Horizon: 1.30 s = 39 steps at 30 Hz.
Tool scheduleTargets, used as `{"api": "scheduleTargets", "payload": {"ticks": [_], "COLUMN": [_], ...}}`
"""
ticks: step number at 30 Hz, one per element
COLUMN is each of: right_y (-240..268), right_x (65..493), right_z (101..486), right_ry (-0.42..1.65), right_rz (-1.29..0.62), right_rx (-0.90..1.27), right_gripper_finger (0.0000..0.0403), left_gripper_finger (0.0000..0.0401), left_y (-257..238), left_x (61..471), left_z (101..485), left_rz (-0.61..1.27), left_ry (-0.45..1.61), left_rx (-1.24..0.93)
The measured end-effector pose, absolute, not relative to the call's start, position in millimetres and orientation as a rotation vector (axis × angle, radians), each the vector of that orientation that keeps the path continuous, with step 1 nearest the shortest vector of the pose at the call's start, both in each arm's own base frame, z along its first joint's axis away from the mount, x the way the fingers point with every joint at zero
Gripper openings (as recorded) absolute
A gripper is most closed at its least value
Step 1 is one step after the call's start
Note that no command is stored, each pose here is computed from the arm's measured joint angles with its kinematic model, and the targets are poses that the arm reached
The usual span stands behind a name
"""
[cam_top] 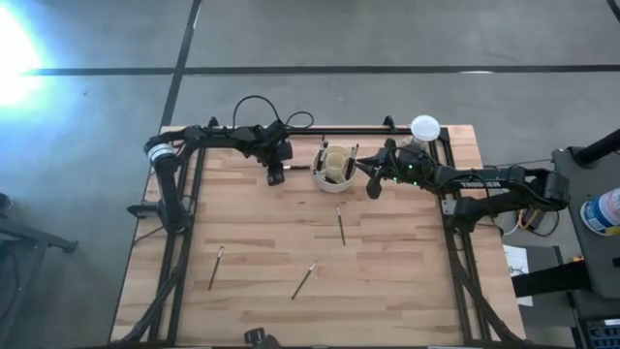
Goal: Put items in baskets/containers
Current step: Put the black silver highlighter brush into the pen organizer
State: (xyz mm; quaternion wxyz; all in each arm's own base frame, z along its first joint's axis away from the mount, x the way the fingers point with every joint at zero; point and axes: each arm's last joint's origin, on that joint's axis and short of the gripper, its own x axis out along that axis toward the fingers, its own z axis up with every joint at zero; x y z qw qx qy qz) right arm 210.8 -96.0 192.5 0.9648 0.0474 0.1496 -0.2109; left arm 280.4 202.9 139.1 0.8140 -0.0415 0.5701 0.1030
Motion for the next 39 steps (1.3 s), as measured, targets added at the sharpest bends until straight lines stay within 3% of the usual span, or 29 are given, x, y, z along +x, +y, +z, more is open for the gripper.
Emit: {"api": "scheduleTargets", "payload": {"ticks": [6,14,22,32,39], "right_y": [-96,-95,-79,-53,-39], "right_x": [211,211,223,251,298], "right_z": [193,193,203,217,215], "right_ry": [0.302,0.301,0.280,0.278,0.408], "right_rz": [-0.427,-0.403,-0.299,-0.201,-0.107], "right_rx": [0.097,0.104,0.057,-0.027,-0.101], "right_gripper_finger": [0.0059,0.0059,0.0063,0.0118,0.0169], "left_gripper_finger": [0.0027,0.0026,0.0026,0.0025,0.0025], "left_y": [196,182,163,132,109], "left_x": [272,256,244,244,261], "left_z": [137,165,198,210,212], "left_rz": [0.190,0.148,0.097,0.023,-0.082], "left_ry": [1.304,1.314,1.119,1.027,0.967], "left_rx": [-0.129,-0.217,-0.385,-0.661,-0.786]}}
